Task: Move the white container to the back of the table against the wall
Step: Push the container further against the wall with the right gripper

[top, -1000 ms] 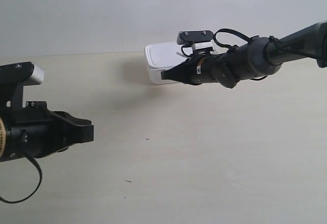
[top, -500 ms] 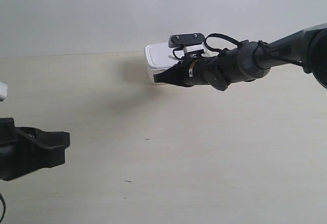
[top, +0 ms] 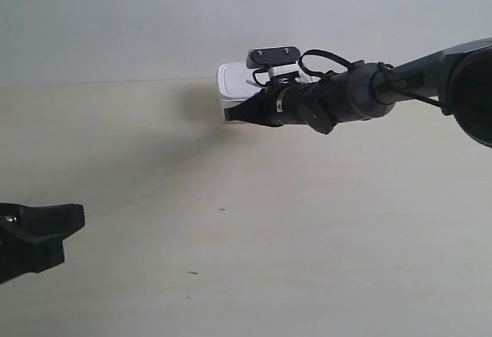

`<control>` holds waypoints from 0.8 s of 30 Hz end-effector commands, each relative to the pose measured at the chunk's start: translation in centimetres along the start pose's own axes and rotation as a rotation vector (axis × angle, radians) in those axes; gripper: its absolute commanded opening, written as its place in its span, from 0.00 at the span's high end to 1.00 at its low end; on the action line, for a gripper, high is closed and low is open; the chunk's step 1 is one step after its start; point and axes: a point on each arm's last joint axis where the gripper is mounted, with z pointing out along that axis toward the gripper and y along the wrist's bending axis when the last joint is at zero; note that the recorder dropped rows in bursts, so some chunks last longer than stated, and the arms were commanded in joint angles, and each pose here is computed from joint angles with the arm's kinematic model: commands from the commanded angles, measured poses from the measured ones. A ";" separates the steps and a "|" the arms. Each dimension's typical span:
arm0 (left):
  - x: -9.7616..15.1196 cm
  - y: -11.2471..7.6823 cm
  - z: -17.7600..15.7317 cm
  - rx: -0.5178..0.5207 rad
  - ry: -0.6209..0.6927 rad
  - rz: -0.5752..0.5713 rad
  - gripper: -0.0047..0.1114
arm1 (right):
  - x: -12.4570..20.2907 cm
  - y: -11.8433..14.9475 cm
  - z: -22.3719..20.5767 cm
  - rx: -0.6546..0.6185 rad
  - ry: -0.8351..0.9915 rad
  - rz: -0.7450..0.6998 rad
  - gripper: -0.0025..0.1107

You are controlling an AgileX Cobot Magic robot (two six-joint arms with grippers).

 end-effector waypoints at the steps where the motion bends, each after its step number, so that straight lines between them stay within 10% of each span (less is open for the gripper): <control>1: 0.3 0.0 -0.5 0.013 -0.017 -0.029 0.96 | 0.1 0.1 0.7 -0.003 -0.003 -0.009 0.98; 24: 0.4 0.0 -0.7 0.016 -0.019 -0.023 0.96 | -1.7 -0.2 1.6 0.051 0.019 -0.021 0.98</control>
